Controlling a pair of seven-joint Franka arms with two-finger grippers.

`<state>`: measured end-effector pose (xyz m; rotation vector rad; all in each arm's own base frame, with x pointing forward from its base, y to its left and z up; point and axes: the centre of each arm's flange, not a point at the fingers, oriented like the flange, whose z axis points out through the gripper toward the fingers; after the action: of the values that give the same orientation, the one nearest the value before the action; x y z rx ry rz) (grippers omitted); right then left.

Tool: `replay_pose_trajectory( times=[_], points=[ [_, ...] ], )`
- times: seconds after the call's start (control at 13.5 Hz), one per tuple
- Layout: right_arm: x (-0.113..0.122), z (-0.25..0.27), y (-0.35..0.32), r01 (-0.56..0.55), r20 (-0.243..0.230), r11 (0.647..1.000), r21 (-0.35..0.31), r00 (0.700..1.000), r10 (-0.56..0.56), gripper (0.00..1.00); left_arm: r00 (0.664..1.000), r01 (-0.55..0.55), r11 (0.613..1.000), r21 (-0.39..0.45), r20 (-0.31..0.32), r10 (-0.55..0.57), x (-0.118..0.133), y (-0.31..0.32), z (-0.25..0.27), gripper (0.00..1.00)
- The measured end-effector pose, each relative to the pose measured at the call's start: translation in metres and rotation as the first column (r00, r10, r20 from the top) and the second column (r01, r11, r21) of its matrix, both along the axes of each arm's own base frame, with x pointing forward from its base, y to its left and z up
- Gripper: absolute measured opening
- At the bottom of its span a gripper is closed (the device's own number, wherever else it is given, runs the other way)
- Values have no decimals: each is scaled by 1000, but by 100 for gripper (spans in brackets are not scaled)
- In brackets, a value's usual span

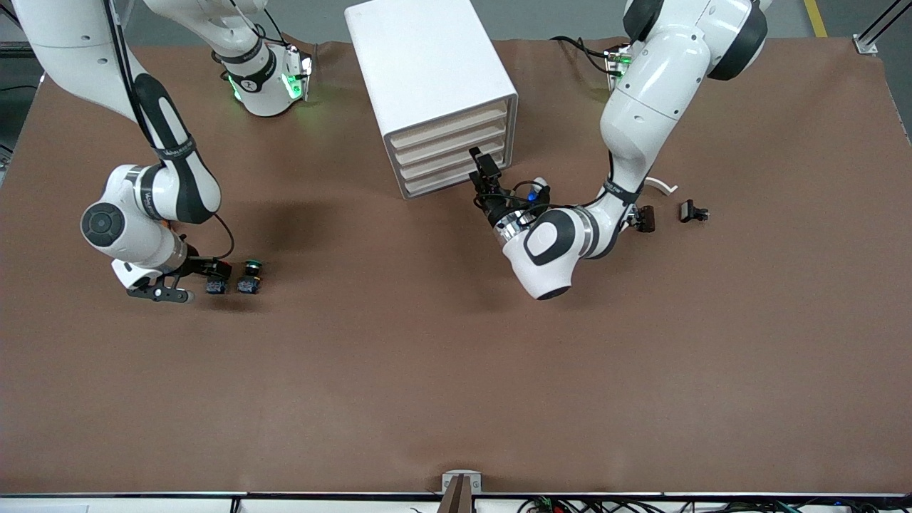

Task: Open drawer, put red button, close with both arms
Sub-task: 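Grasp the top drawer with the left gripper while the right gripper grasps the button, then pull the drawer open with the left gripper while the right gripper lifts the button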

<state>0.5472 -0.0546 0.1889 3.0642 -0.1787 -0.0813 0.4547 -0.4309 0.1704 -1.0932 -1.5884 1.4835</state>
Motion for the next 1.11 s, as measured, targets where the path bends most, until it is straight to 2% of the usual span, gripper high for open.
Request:
replay_pose_trajectory(
  times=[0.15,0.37,0.44,0.59,0.74,0.89,0.96,1.03,1.11],
  points=[
    [2,-9,1,-4,7,1000,-3,1000,4,100,1000,24,1000,2,-7,-24,-12,-10,-4,74],
    [6,-17,1,-7,2,1000,-6,1000,7,100,999,48,999,4,-16,-48,-24,-20,-8,70],
    [7,-19,2,-8,1,1000,-7,1000,8,100,998,53,999,5,-22,-53,-27,-22,-11,65],
    [8,-22,4,-12,-1,1000,-7,1000,12,95,997,65,998,7,-30,-65,-33,-27,-15,63],
    [11,-20,7,-18,4,1000,-6,1000,18,77,997,73,997,9,-34,-73,-38,-30,-17,59],
    [13,-18,10,-22,9,1000,-6,1000,22,52,997,74,997,13,-36,-74,-38,-30,-18,48],
    [14,-16,11,-22,10,1000,-6,1000,22,43,997,71,997,15,-39,-70,-38,-31,-17,48],
    [15,-13,11,-18,11,1000,-6,1000,18,42,997,62,998,16,-48,-61,-38,-31,-17,41],
    [16,-13,11,-13,12,1000,-6,1000,13,42,997,52,999,15,-56,-52,-37,-33,-16,28]
  ],
)
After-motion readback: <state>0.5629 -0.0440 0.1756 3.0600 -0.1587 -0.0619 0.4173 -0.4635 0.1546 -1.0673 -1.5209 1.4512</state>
